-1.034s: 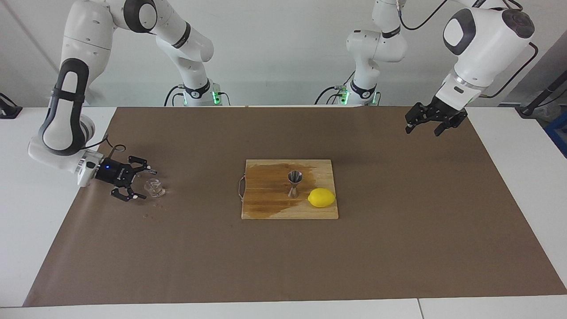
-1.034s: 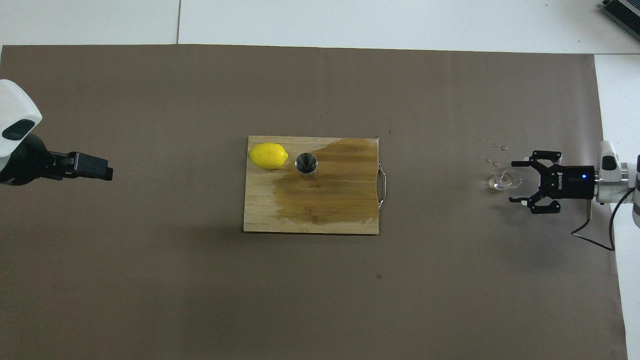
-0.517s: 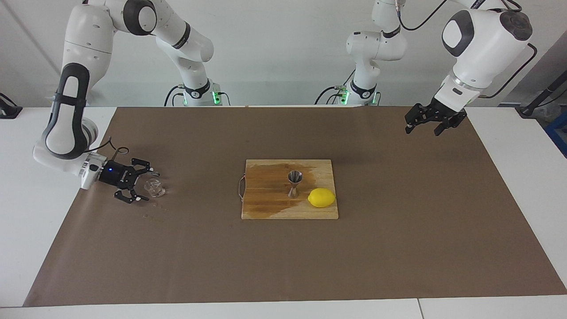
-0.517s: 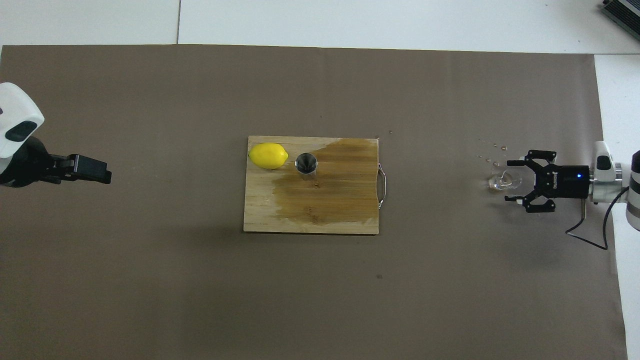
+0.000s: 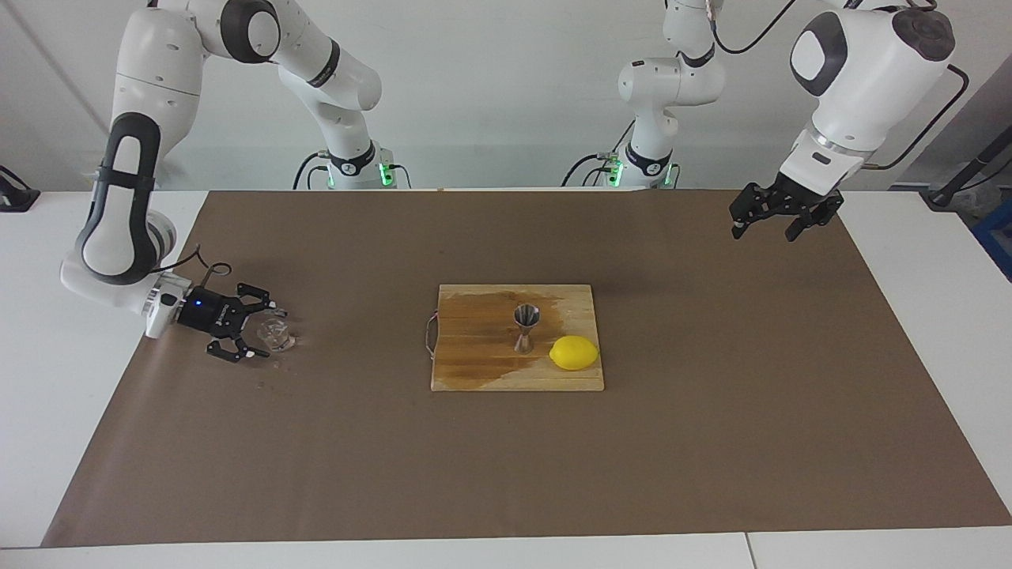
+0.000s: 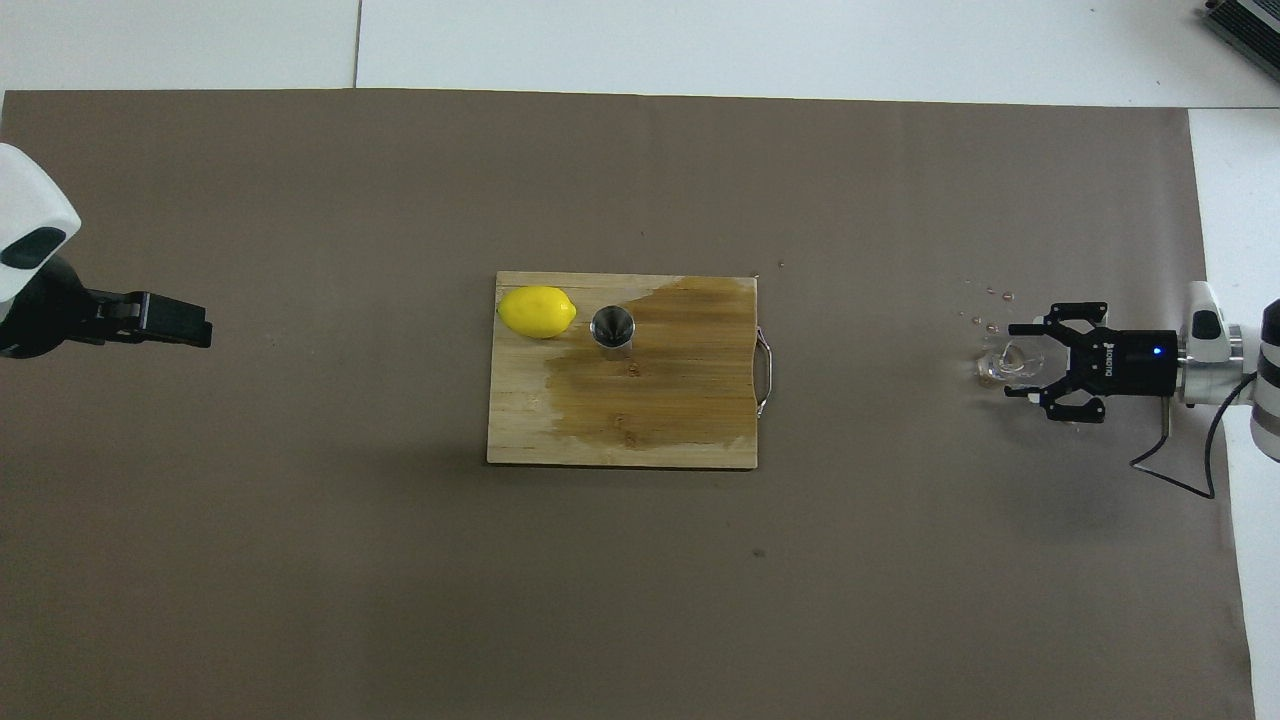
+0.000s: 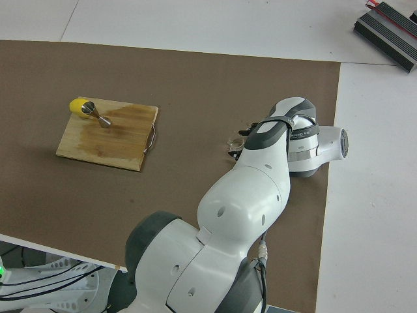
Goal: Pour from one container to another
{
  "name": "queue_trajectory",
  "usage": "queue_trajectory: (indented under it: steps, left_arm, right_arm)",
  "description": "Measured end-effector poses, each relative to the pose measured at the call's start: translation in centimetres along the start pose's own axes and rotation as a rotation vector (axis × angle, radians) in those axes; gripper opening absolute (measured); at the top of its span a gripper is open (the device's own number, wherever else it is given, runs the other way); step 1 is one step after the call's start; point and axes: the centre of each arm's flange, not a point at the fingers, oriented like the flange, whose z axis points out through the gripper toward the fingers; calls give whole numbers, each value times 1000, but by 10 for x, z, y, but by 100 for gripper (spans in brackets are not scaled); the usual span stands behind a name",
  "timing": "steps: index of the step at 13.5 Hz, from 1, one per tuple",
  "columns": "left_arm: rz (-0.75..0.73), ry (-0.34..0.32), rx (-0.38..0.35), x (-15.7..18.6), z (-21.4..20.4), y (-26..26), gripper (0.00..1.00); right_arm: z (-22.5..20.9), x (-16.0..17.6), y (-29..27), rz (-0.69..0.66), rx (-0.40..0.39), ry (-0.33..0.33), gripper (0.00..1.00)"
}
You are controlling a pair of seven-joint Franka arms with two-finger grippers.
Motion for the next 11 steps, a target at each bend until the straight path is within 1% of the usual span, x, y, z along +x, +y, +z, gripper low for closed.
queue_trajectory:
  steps: [1, 2, 3, 4, 5, 6, 8, 10, 11]
  left_arm:
    - [1, 14, 1, 1, -2, 0, 100]
    - [0, 18, 2, 2, -3, 0, 100]
    - [0, 18, 2, 2, -3, 0, 100]
    - [0, 16, 2, 2, -3, 0, 100]
    - [0, 12, 2, 1, -2, 0, 100]
    - [0, -6, 1, -1, -1, 0, 100]
    - [0, -72, -2, -8, 5, 0, 100]
    - [0, -101, -4, -11, 7, 0, 100]
    - [0, -109, -4, -12, 8, 0, 100]
  right_arm:
    - [0, 0, 0, 0, 0, 0, 84]
    - [0, 0, 0, -1, 0, 0, 74]
    - [0, 0, 0, -2, -1, 0, 60]
    - [0, 1, 1, -5, 0, -1, 49]
    - [3, 4, 2, -14, 4, -3, 48]
    - [6, 10, 5, -26, 8, -6, 48]
    - [7, 24, 12, -57, 9, -14, 48]
    - [9, 47, 19, -93, 12, -27, 48]
    - [9, 63, 20, -88, 13, -38, 48]
